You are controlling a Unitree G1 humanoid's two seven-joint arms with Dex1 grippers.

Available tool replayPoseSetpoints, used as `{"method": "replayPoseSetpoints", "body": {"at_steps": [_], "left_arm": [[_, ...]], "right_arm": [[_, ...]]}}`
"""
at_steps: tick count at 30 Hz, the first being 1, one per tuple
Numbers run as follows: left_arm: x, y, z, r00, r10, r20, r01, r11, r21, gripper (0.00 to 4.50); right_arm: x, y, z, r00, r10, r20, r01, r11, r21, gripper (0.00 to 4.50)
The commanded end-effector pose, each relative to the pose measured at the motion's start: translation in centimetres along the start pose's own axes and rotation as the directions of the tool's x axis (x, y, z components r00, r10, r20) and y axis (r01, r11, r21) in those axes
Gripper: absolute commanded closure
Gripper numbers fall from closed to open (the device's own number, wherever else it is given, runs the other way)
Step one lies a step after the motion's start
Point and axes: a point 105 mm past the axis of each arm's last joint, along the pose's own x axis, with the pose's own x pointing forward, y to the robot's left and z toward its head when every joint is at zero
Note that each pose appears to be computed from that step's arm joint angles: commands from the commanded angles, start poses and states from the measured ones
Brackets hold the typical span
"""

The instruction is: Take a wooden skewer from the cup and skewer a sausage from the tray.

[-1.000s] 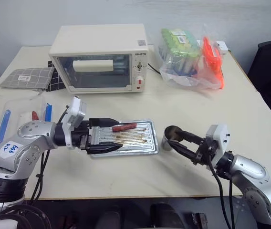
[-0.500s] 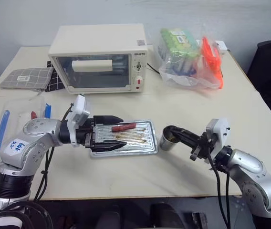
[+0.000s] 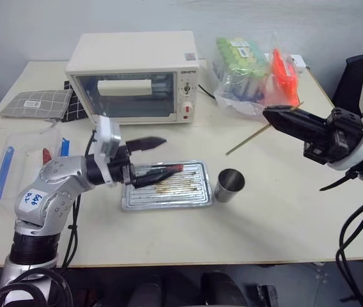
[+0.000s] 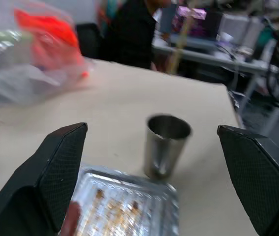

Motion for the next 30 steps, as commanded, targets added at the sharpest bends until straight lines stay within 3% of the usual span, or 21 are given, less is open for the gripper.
{"method": "replayPoseSetpoints", "body": {"at_steps": [1,7,23,30], "left_arm": [[0.7,-1.2,1.9,0.998,-0.011,0.069,0.007,0.998,0.066,0.0],[2.3,-2.6,2.0,0.991,-0.07,0.118,0.068,0.997,0.022,0.0],[2.0,-3.5,2.3,0.984,-0.08,0.156,0.085,0.996,-0.025,0.0],[2.4,-3.2,2.3,0.976,-0.026,0.217,0.04,0.997,-0.06,1.36]], "right_arm": [[1.0,1.2,0.3,0.997,0.069,0.031,-0.073,0.989,0.127,4.46],[3.4,1.4,-0.3,0.99,0.098,0.103,-0.123,0.951,0.283,4.46],[5.3,1.0,-1.6,0.98,0.109,0.164,-0.168,0.899,0.404,4.46],[5.7,0.7,-1.1,0.974,0.089,0.21,-0.177,0.876,0.449,4.5]]}}
